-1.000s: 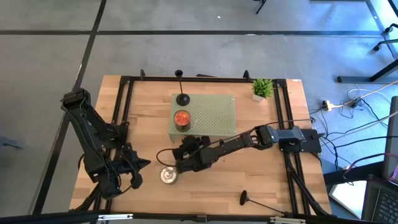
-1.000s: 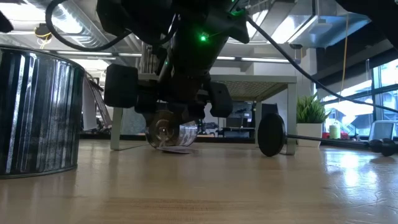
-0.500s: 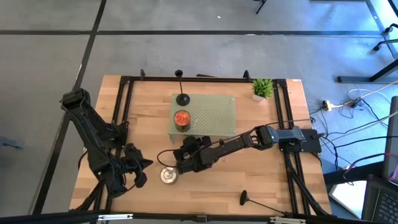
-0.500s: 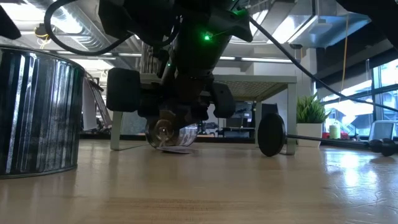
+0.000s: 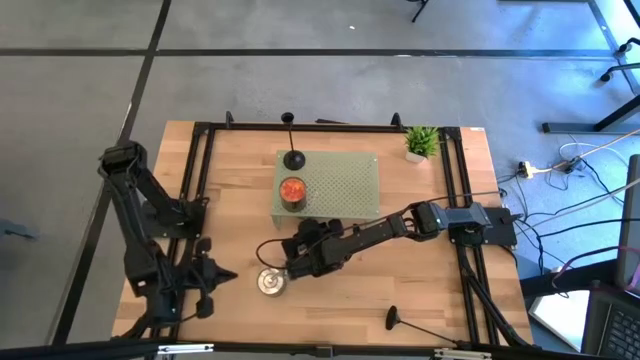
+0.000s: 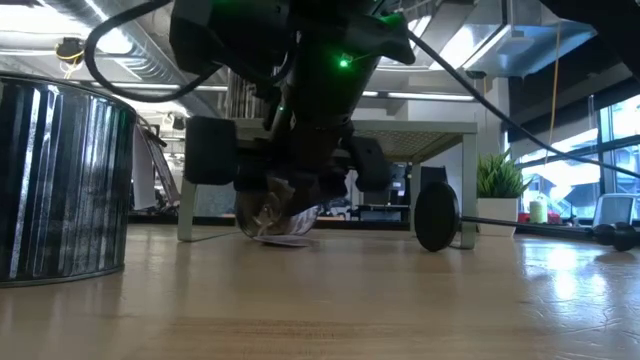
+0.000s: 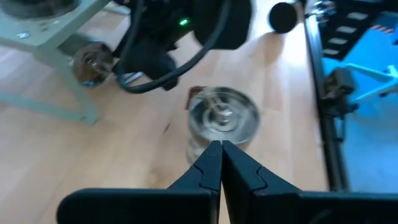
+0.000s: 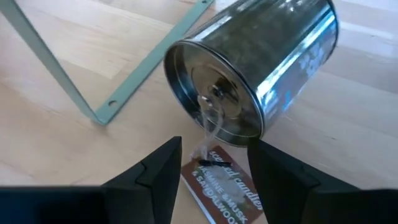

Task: Pick & Place candle stick holders
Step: Put the top brown scented candle on the shelf aligned with the other scented candle

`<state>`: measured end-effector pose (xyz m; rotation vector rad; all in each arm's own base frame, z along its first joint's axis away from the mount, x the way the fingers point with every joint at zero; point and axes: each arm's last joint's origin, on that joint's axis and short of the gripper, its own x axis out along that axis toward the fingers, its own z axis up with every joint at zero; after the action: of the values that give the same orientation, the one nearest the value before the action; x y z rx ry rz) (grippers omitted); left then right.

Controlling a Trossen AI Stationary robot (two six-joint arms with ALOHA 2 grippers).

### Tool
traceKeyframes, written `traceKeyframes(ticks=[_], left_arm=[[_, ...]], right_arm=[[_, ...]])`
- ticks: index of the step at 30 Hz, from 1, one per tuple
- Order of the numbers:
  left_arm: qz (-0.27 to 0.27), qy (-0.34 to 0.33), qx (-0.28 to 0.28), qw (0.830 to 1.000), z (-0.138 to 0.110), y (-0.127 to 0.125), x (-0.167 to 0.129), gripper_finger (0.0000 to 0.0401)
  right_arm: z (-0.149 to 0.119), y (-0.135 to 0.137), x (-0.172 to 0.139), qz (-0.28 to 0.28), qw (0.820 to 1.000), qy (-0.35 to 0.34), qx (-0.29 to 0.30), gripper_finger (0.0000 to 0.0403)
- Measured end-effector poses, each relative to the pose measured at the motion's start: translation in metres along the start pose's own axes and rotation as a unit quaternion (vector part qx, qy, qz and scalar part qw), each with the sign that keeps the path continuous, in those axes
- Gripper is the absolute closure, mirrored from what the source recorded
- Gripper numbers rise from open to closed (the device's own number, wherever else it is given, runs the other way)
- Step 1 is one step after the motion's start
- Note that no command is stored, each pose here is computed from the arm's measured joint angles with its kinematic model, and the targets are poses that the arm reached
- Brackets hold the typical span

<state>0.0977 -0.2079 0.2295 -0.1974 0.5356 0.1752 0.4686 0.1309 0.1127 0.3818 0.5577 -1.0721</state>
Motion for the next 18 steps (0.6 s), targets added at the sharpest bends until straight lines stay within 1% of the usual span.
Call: traceKeyframes(ticks=[5,11,15,18], left_arm=[[-0.026,-0.015,0.014,0.999,-0.002,-0.006,-0.007,0.0399],[-0.027,-0.016,0.021,0.999,-0.003,-0.006,-0.008,0.0399],[-0.025,-0.019,0.025,0.999,-0.003,-0.006,-0.007,0.0399],[-0.024,-0.021,0.03,0.999,-0.003,-0.006,-0.007,0.0399]], right_arm=[[-0.001,-0.003,0.0,-0.011,1.0,0.009,-0.005,0.0214],[0.0,-0.001,-0.003,-0.001,0.999,0.035,0.001,0.0214],[0.003,0.002,-0.014,0.002,0.999,0.04,-0.007,0.0214],[0.009,0.001,-0.023,-0.013,0.999,0.035,-0.011,0.0214]])
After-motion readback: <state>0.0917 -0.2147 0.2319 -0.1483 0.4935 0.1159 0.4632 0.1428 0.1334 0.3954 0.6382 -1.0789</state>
